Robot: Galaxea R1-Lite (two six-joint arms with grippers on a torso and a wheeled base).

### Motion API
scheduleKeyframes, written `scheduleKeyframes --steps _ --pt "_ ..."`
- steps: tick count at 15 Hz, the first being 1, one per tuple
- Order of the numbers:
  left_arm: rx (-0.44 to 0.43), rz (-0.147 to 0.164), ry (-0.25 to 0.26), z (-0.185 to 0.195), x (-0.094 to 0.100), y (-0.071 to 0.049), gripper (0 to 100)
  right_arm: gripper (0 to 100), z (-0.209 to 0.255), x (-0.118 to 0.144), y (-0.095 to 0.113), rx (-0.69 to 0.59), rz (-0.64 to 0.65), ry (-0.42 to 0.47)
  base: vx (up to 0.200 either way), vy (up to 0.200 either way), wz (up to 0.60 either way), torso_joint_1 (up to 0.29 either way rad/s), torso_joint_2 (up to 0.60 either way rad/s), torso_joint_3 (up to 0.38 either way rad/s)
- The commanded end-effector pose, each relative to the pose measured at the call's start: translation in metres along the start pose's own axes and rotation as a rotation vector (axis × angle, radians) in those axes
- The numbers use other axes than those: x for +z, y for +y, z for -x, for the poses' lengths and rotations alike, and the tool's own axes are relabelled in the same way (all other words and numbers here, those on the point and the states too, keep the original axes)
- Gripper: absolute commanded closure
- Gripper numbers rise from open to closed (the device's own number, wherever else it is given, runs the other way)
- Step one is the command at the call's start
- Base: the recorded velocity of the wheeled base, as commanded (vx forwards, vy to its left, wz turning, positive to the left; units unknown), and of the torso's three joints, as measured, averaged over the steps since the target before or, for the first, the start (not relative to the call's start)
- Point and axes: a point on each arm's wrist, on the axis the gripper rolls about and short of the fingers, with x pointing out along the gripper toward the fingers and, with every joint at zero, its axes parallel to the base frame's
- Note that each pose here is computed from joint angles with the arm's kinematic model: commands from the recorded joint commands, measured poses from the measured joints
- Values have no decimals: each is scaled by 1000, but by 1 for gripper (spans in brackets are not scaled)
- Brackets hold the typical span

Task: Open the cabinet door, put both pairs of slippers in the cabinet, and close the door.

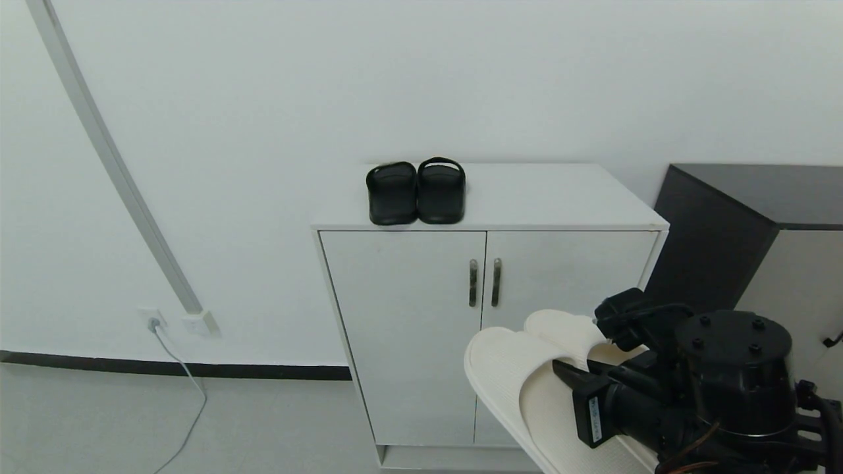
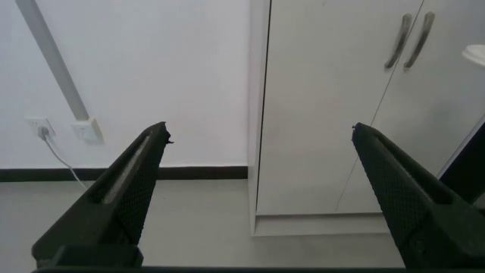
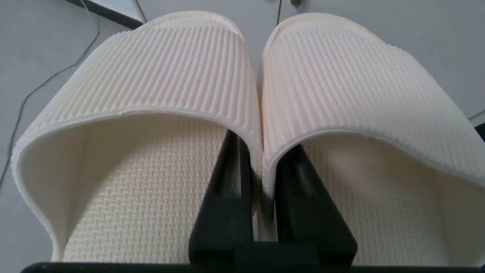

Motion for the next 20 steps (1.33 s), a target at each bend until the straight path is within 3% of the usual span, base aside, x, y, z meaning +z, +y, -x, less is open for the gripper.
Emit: scheduleKeyframes --steps 1,12,20 --pt "0 0 1 0 0 0 0 100 0 0 0 1 1 -1 0 0 0 -188 510 310" --pt "-5 -9 1 0 0 0 0 100 -2 -2 1 2 6 9 0 0 0 -149 476 326" --pt "-7 -14 3 0 0 0 0 100 -3 -6 1 4 11 26 0 0 0 -52 408 350"
